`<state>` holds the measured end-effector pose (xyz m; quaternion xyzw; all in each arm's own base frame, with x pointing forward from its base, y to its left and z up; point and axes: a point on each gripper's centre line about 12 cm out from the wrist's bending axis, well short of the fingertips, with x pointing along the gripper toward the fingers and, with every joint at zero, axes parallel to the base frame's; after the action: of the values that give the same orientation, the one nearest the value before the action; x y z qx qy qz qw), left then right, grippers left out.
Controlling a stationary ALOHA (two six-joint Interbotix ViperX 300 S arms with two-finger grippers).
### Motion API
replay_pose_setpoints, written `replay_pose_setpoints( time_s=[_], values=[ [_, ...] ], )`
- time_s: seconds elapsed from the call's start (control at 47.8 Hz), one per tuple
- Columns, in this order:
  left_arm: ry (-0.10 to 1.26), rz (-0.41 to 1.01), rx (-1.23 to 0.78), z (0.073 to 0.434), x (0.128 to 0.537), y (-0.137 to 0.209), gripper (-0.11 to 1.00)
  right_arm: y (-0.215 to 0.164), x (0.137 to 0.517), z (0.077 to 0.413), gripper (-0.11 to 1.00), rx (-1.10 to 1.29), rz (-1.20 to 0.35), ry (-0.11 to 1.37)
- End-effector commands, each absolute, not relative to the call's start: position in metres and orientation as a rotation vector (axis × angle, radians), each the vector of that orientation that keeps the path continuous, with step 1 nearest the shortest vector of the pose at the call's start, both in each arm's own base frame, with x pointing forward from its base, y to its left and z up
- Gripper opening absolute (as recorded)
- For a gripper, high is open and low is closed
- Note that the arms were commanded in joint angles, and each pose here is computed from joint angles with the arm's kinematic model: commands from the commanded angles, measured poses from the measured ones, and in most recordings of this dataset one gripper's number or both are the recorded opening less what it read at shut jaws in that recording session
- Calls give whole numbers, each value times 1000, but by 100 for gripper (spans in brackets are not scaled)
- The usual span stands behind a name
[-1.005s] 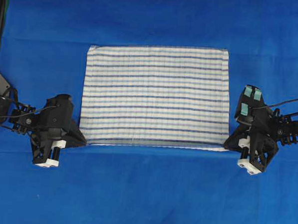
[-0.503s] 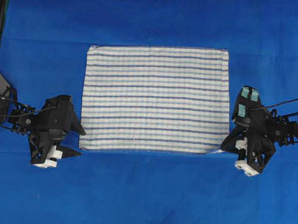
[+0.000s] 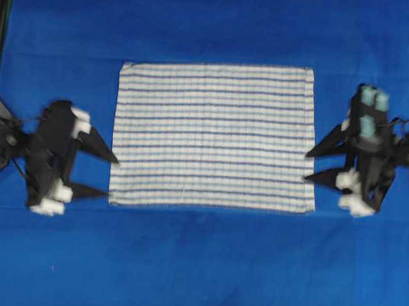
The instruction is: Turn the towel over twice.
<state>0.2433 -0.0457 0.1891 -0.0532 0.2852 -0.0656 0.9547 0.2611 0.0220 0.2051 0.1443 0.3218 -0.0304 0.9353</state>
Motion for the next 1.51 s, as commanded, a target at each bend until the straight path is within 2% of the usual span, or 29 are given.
replay_pose_setpoints(
  time_s=[0.0,0.23,0.44,0.733,1.152,1.277,1.487],
  values=[
    [497,-108,-90,206,238,-34,65,12,254,231,61,245,-69,556],
    [308,-39,14,237,206,-8,65,-15,220,262,61,141,-147,402],
    [193,-7,43,243,177,-1,65,-27,191,262,61,79,-191,304],
    [179,-1,37,226,161,0,65,-27,176,236,61,107,-165,230],
    [172,12,28,227,162,2,65,-27,177,236,61,110,-165,233],
    [120,16,28,236,164,3,65,-28,180,241,61,121,-171,229],
    [136,77,26,235,180,14,66,-46,193,248,61,131,-258,273]
  ],
)
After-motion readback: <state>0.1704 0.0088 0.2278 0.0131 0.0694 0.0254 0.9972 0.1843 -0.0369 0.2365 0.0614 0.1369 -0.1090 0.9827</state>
